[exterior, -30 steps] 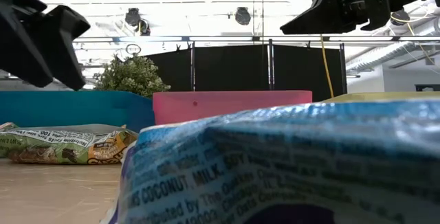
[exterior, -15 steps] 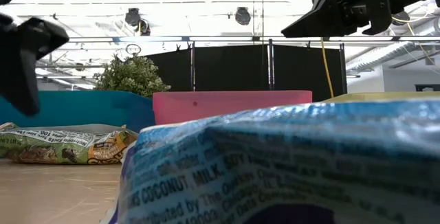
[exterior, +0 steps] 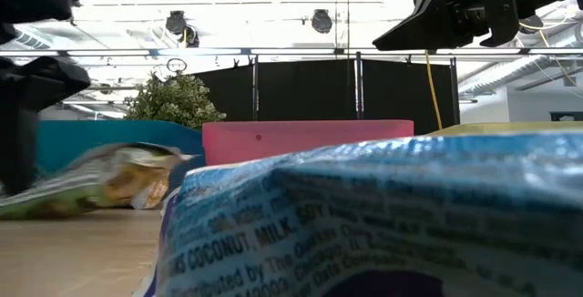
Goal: Pick and place Granola Bars by type
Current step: Put the orange granola bar into the blue bin
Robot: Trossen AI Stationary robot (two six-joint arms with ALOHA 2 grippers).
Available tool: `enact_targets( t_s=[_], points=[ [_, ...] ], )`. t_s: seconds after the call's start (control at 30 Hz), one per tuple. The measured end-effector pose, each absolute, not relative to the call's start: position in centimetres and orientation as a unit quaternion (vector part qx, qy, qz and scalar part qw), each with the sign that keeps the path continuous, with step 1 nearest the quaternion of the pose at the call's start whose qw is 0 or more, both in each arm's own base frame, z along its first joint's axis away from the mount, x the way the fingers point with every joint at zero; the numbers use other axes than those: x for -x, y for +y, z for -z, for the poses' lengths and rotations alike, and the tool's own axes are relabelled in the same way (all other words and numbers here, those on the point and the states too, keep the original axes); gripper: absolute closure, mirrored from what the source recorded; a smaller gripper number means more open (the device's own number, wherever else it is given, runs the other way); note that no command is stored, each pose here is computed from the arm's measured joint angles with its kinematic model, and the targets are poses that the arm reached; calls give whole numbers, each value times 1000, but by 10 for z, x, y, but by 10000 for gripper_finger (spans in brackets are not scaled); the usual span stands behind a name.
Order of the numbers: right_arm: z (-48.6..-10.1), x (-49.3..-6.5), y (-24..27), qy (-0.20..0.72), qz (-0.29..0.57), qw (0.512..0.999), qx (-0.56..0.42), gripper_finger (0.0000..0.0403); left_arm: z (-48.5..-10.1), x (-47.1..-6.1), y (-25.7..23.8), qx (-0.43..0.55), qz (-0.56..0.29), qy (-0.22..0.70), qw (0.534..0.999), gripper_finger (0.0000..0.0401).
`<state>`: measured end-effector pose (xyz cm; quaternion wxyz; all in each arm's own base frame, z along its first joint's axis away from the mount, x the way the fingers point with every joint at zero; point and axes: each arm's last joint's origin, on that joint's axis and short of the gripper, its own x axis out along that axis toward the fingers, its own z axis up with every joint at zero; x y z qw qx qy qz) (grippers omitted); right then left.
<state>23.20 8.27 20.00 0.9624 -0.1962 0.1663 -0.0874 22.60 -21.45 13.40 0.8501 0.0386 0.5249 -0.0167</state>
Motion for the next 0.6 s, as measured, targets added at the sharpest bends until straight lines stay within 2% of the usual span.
enact_targets(
  t_s=[0.27,0.4,0.6],
  points=[
    [-200,-232,83,167,87,961,201,403,-144,-211,-233,1,78,549,832,197],
    [-200,-232,83,165,87,963,196,403,-171,-213,-245,3,81,511,856,197],
    [-201,-232,83,163,88,964,193,403,-198,-222,-255,-63,72,462,881,196]
  ],
)
